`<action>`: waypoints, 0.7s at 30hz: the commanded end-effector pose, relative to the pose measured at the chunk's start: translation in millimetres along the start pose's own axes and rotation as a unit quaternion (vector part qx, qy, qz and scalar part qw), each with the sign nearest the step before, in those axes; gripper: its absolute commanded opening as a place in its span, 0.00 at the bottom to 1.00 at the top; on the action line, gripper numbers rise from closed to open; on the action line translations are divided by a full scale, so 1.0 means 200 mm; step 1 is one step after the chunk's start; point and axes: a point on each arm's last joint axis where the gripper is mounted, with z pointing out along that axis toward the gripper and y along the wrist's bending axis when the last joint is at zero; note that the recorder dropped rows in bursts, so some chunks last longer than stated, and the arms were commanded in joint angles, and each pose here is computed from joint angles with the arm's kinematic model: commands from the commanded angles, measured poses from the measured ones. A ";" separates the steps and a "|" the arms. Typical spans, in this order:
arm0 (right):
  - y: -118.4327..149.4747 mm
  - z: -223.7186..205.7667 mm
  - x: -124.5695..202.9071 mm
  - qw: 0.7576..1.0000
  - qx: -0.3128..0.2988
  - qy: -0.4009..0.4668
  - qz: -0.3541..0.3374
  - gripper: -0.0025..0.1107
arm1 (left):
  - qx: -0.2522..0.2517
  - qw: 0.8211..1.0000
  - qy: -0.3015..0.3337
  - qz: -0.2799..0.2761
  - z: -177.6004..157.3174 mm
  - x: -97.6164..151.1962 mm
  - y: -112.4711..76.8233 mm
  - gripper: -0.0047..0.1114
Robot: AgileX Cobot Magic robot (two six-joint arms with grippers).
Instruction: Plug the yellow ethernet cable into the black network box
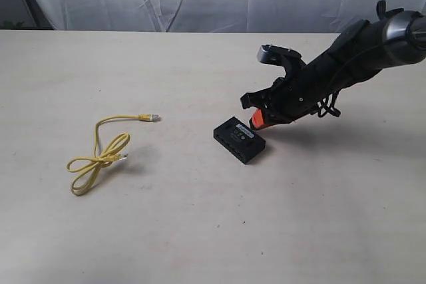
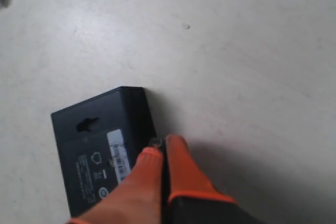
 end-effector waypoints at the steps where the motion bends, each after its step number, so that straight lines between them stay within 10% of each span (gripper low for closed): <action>1: 0.00 0.01 0.00 1.000 -0.005 0.000 0.004 0.02 | -0.001 1.000 -0.001 0.000 0.00 0.01 0.00 0.04; 21: -0.01 0.01 0.00 1.000 -0.004 -0.002 0.007 0.02 | -0.001 1.000 -0.001 0.000 0.00 0.01 0.00 0.04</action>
